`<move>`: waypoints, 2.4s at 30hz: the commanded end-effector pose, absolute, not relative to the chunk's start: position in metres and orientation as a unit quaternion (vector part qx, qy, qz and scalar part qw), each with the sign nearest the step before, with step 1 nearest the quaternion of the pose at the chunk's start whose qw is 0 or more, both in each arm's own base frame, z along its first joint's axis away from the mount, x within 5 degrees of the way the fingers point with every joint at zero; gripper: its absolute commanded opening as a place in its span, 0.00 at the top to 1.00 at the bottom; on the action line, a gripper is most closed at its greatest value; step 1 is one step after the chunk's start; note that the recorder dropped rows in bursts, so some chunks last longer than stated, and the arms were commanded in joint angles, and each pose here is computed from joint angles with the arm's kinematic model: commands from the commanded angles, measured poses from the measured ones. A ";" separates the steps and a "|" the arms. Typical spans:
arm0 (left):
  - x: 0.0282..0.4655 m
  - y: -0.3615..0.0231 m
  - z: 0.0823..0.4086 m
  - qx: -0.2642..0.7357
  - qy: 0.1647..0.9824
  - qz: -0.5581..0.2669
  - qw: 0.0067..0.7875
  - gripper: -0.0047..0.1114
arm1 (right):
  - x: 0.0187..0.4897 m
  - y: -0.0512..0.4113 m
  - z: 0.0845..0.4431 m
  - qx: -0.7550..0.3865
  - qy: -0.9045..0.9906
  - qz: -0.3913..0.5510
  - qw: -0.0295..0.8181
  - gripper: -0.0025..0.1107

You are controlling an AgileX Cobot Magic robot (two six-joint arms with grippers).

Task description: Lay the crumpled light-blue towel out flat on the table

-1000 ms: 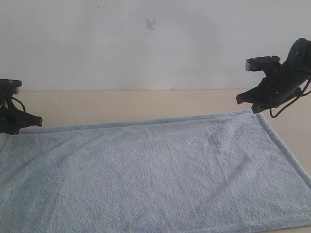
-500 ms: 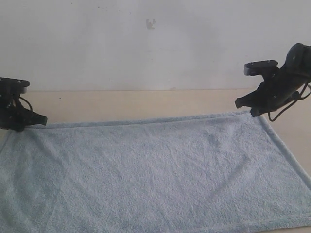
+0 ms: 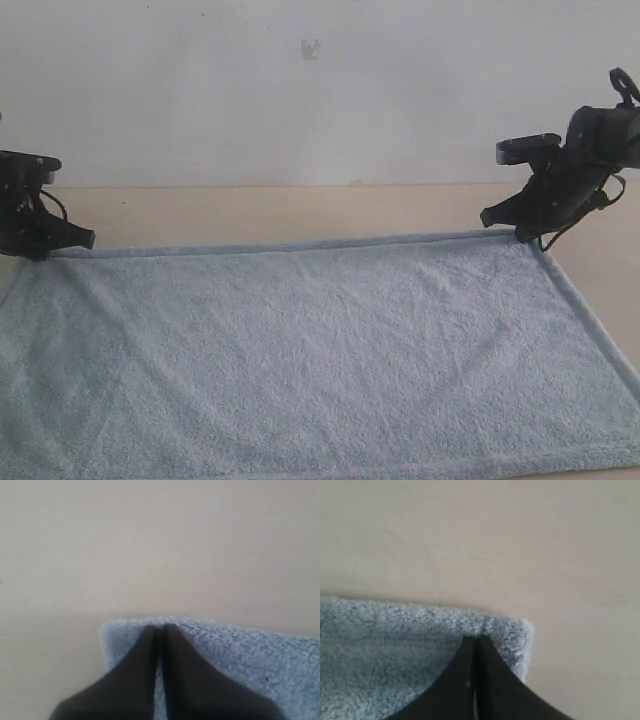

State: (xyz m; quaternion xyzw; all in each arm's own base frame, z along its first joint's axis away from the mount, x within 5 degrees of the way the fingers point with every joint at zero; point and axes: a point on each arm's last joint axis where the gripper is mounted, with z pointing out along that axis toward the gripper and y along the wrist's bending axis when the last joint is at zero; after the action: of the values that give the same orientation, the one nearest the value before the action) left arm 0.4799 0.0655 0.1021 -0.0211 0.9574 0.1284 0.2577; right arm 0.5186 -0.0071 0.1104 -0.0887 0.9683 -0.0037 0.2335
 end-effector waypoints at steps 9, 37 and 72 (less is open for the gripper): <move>0.489 0.069 0.095 -0.004 0.951 0.123 0.285 0.92 | 0.517 -0.040 0.097 -0.058 0.974 -0.046 0.214 0.98; 0.488 0.041 0.130 0.075 0.949 0.050 0.303 0.92 | 0.512 -0.062 0.097 -0.038 0.978 -0.059 0.197 0.98; 0.488 0.082 0.122 0.015 0.945 0.033 0.325 0.92 | 0.519 -0.057 0.128 -0.040 0.962 -0.044 0.268 0.98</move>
State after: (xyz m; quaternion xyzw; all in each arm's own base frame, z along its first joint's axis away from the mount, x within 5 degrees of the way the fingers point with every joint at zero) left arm 0.4871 0.0768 0.1008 0.0235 0.9540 0.0268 0.2978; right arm 0.5186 -0.0541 0.1113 -0.0441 0.9687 -0.0544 0.2381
